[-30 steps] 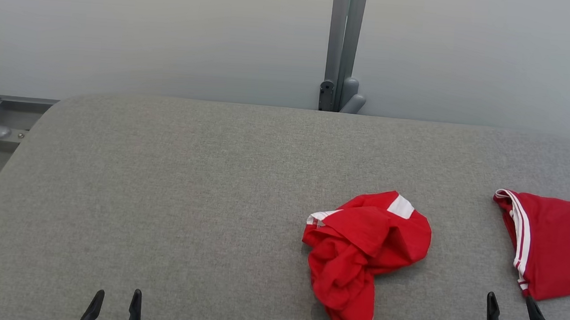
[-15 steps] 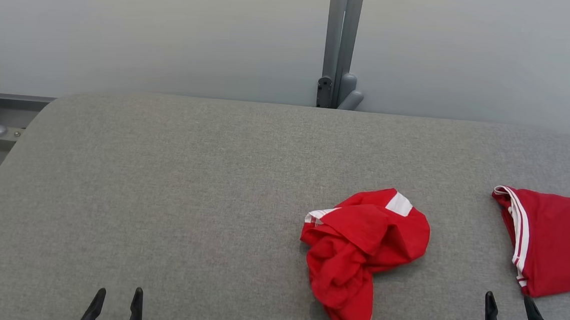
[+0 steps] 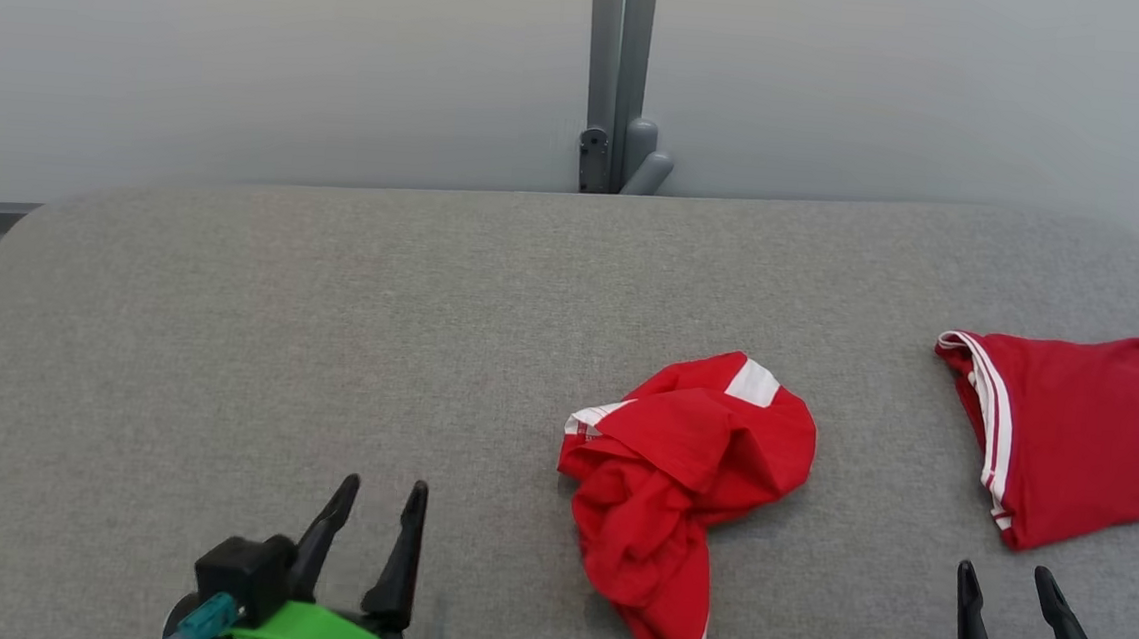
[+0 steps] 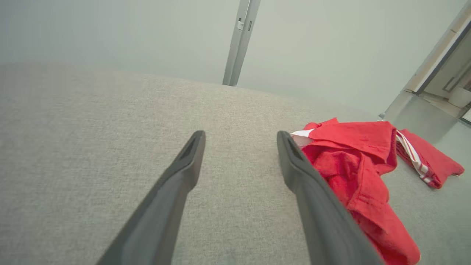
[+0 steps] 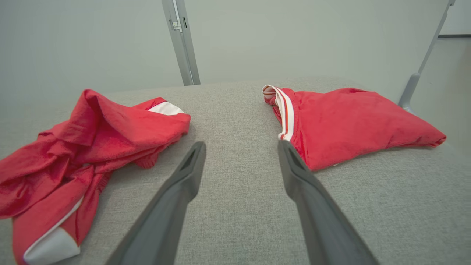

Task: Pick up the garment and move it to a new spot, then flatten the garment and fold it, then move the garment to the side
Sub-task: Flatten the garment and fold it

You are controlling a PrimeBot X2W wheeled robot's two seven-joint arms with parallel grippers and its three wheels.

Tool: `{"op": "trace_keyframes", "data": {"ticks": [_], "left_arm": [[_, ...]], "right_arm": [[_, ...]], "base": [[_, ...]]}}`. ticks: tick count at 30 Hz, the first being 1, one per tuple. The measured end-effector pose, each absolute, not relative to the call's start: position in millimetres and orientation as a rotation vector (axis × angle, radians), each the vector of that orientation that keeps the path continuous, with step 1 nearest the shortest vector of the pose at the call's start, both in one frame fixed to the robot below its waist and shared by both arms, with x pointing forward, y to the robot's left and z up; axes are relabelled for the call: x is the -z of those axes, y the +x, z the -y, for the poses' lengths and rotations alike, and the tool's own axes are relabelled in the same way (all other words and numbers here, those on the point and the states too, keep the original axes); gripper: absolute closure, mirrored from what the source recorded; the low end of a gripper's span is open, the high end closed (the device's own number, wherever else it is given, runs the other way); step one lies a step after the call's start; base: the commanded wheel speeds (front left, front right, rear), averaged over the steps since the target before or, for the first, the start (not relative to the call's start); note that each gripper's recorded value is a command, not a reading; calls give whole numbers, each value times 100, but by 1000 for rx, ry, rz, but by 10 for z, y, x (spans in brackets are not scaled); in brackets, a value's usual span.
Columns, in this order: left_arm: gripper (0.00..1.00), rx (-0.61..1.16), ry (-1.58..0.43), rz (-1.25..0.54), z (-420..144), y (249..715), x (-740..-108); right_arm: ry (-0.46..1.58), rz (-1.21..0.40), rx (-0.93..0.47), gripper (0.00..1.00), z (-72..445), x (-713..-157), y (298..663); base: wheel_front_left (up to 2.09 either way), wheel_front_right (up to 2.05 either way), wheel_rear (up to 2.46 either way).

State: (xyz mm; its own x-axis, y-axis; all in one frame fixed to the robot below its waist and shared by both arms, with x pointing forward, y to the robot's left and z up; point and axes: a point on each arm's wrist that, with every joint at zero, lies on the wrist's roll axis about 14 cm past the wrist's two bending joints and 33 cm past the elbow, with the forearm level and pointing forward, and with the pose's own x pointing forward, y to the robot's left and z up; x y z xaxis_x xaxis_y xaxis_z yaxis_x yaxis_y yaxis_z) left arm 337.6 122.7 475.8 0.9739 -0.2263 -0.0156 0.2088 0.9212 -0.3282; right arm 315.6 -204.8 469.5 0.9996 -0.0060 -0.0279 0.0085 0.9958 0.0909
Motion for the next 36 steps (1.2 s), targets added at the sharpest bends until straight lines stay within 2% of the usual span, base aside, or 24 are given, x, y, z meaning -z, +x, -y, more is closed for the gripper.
{"op": "trace_keyframes", "data": {"ticks": [6, 15, 26, 36], "left_arm": [[0, 386, -329, -73, -732, 3614, -4867], [0, 548, -329, -223, -212, 3856, -4685], [0, 604, -422, -319, 119, 4105, -4571], [0, 631, -360, -421, 152, 4186, -4354]], "right_arm": [[90, -37, 53, 0, 2179, -4663, 3102], [88, -60, 129, 0, 2374, -4597, 3000], [87, -89, 168, 0, 2463, -4521, 3055], [88, -101, 158, 0, 2425, -4489, 3123]], "base": [[0, 0, 0], [0, 0, 0], [0, 0, 0], [0, 0, 0]]}}
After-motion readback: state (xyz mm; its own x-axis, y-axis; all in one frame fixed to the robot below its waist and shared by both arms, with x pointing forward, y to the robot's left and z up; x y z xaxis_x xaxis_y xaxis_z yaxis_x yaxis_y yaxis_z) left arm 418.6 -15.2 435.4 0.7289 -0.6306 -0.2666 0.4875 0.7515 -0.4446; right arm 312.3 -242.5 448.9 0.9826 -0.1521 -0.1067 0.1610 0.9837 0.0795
